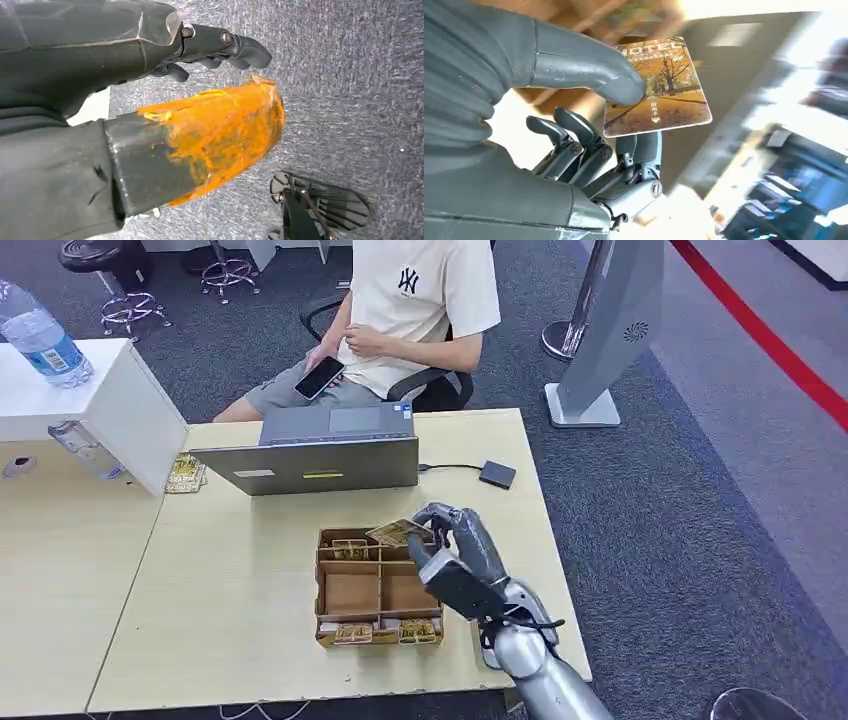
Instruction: Pass the card to the sensor for recognition and then transmit it.
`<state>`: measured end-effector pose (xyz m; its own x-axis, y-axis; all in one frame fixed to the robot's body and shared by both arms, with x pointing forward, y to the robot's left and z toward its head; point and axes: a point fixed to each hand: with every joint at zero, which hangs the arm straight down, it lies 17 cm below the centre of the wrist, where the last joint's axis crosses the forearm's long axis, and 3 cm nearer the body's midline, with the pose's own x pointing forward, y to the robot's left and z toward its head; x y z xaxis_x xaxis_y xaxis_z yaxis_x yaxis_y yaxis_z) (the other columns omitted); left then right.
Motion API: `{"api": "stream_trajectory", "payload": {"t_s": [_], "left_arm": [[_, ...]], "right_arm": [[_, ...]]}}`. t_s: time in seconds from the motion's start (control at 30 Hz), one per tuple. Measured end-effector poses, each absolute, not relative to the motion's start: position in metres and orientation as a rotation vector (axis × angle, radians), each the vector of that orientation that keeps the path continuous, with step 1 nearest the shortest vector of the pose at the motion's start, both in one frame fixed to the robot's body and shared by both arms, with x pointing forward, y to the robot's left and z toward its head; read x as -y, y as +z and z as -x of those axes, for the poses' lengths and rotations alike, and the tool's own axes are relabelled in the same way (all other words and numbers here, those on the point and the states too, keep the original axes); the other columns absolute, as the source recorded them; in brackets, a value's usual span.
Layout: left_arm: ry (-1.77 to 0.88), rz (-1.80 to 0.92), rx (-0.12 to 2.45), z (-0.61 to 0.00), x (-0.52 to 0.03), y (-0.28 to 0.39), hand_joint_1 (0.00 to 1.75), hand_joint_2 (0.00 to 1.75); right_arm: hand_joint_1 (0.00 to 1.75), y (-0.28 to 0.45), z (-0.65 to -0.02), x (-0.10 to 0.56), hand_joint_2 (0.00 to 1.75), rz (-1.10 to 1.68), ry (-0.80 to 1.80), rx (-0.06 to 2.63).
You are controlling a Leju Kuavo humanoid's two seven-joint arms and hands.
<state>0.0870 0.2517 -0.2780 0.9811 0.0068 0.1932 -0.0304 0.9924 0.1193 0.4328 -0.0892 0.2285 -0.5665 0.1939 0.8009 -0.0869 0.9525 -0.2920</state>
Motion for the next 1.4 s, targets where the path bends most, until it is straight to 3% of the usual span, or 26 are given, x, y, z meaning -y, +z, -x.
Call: {"api": "stream_trajectory", "payload": {"t_s": [0.23, 0.67, 0.87, 1.03, 1.4], "left_arm": [[0.03, -0.121, 0.195, -0.087, -0.251, -0.278, 0.0, 0.0], [0.03, -0.119, 0.204, -0.089, -0.25, -0.277, 0.0, 0.0], [0.009, -0.117, 0.206, -0.089, -0.249, -0.277, 0.0, 0.0], [-0.033, -0.111, 0.201, -0.09, -0.247, -0.277, 0.0, 0.0], [-0.118, -0.095, 0.188, -0.089, -0.243, -0.277, 0.0, 0.0]], "right_arm": [[1.75, 0.287, -0.417, 0.115, 1.75, -0.274, 0.086, 2.202], [1.75, 0.299, -0.412, 0.121, 1.75, -0.289, 0.079, 2.239], [1.75, 0.32, -0.417, 0.115, 1.75, -0.015, 0.215, 2.35], [1.75, 0.353, -0.426, 0.092, 1.75, 0.538, 0.475, 2.481], [1.75, 0.373, -0.464, 0.026, 1.75, 1.06, 0.806, 2.51]]}}
